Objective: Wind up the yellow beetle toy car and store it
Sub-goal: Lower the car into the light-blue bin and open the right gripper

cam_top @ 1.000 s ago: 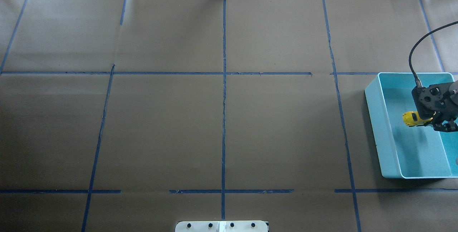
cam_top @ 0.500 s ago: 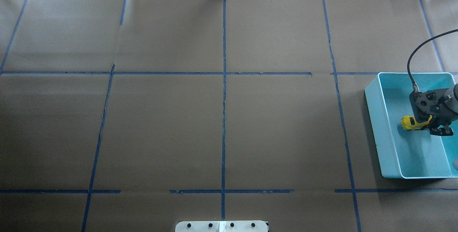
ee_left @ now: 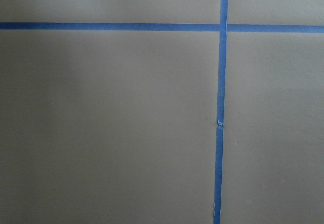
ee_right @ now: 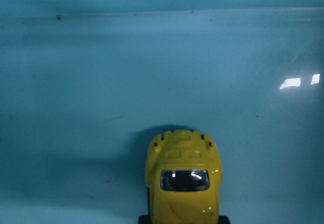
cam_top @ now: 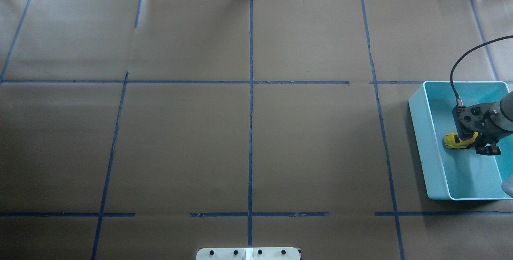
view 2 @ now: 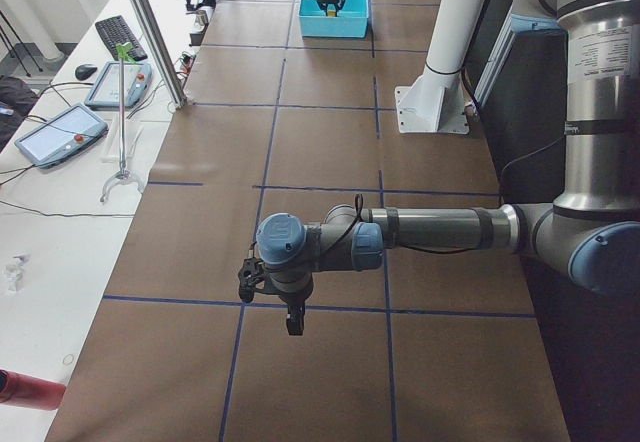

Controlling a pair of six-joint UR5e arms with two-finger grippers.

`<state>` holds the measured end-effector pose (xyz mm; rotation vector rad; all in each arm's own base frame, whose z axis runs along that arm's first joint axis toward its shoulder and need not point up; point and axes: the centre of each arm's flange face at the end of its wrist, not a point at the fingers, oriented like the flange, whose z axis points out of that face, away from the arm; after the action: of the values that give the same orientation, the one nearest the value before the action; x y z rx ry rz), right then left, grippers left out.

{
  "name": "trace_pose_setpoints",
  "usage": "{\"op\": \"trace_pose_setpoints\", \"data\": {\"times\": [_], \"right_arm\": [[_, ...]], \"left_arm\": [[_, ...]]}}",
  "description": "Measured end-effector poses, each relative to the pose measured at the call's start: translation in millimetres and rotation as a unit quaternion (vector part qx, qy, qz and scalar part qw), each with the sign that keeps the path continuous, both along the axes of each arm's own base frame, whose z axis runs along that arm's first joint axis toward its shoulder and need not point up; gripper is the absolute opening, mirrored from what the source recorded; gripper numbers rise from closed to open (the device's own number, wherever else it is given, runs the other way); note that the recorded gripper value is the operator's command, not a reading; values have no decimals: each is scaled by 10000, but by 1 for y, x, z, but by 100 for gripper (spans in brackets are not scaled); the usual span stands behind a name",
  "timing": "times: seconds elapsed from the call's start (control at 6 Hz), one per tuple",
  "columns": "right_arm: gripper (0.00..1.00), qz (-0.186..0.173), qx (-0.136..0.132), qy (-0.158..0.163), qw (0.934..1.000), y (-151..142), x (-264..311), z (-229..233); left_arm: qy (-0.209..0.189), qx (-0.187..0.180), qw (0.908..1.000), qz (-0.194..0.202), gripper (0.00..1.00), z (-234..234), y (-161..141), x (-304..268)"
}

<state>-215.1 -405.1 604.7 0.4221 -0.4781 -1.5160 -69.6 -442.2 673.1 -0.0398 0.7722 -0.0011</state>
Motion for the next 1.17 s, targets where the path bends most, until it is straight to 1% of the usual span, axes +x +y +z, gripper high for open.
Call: {"op": "trace_pose_setpoints", "data": {"times": [0.17, 0.33, 0.5, 0.67, 1.0, 1.17], "right_arm": [[40, 1, -11, 2, 10000, 0, -1, 0], [42, 42, -45, -2, 10000, 1, -3, 0], [56, 89, -85, -6, 9999, 1, -5, -1], [99, 108, -104, -14, 9999, 2, -6, -2], [100, 70, -159, -160, 9997, 4, -8, -9], [100, 65, -98, -295, 9995, 6, -5, -26]], "left_arm": [[0, 4, 10000, 2, 100, 0, 0, 0], [0, 8, 10000, 3, 100, 0, -1, 0], [-2, 12, 10000, 6, 100, -1, -1, 0], [-3, 9, 10000, 2, 100, 0, 1, -1], [-6, 14, 10000, -10, 100, 0, 4, -2], [-5, 32, 10000, -12, 100, -1, 4, -2]]}}
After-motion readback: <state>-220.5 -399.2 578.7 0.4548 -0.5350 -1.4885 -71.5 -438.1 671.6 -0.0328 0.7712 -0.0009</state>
